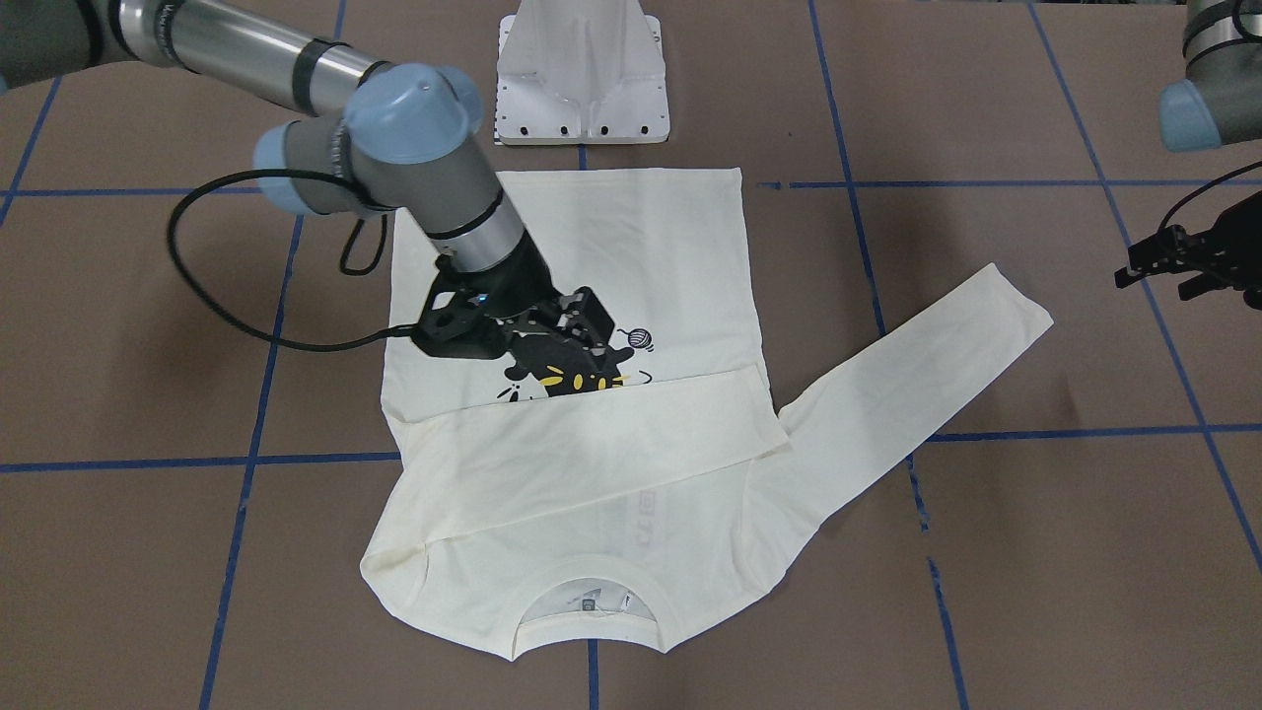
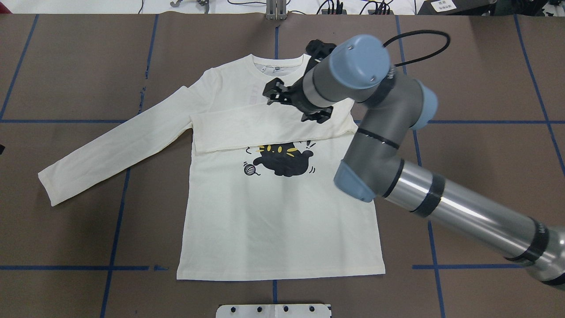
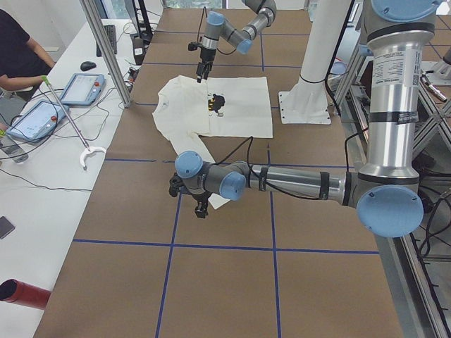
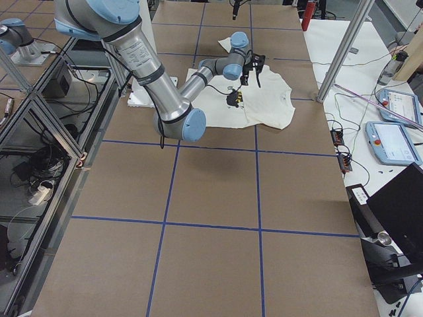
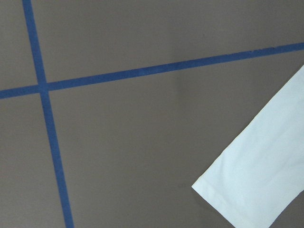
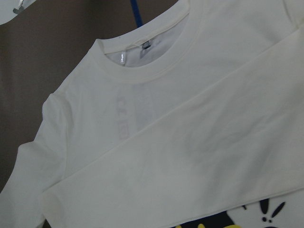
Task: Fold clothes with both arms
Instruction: 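Release the sleeve and raise the right gripper while the left gripper grasps the other cuff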
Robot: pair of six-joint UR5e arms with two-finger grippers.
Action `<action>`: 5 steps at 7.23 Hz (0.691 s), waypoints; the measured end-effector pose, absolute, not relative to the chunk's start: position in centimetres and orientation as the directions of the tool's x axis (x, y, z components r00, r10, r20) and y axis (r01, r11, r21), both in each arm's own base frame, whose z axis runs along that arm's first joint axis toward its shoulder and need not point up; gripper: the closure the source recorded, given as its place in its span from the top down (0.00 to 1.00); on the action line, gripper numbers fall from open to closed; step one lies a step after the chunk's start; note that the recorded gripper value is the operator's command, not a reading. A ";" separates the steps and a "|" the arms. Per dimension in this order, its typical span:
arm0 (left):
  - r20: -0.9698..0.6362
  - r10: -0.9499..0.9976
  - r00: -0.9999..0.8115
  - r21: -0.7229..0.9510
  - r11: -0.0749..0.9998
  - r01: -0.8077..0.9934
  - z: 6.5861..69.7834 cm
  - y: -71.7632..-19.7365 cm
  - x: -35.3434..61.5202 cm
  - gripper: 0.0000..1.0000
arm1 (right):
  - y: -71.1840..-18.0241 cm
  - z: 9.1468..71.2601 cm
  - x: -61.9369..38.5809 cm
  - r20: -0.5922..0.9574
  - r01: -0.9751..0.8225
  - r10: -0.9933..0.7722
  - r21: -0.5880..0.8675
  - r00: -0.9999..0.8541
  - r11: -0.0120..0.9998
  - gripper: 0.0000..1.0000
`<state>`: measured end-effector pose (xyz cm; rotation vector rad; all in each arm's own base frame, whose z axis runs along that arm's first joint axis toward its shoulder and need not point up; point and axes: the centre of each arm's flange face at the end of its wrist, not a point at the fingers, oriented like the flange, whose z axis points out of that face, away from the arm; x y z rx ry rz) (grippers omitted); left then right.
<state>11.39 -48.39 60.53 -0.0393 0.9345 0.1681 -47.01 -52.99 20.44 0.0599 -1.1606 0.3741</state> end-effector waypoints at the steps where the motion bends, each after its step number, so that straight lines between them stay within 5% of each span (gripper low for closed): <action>1: -0.807 0.092 0.583 -0.006 0.986 -0.165 60.6 -47.9 13.6 0.81 | -53.8 23.7 -42.3 0.902 -0.287 0.236 -0.133 0.362 0.949 1.00; 5: -0.811 0.086 0.579 -0.026 0.983 -0.182 64.2 -47.4 17.1 0.81 | -52.9 29.4 -36.3 0.890 -0.264 0.225 -0.125 0.396 0.956 1.00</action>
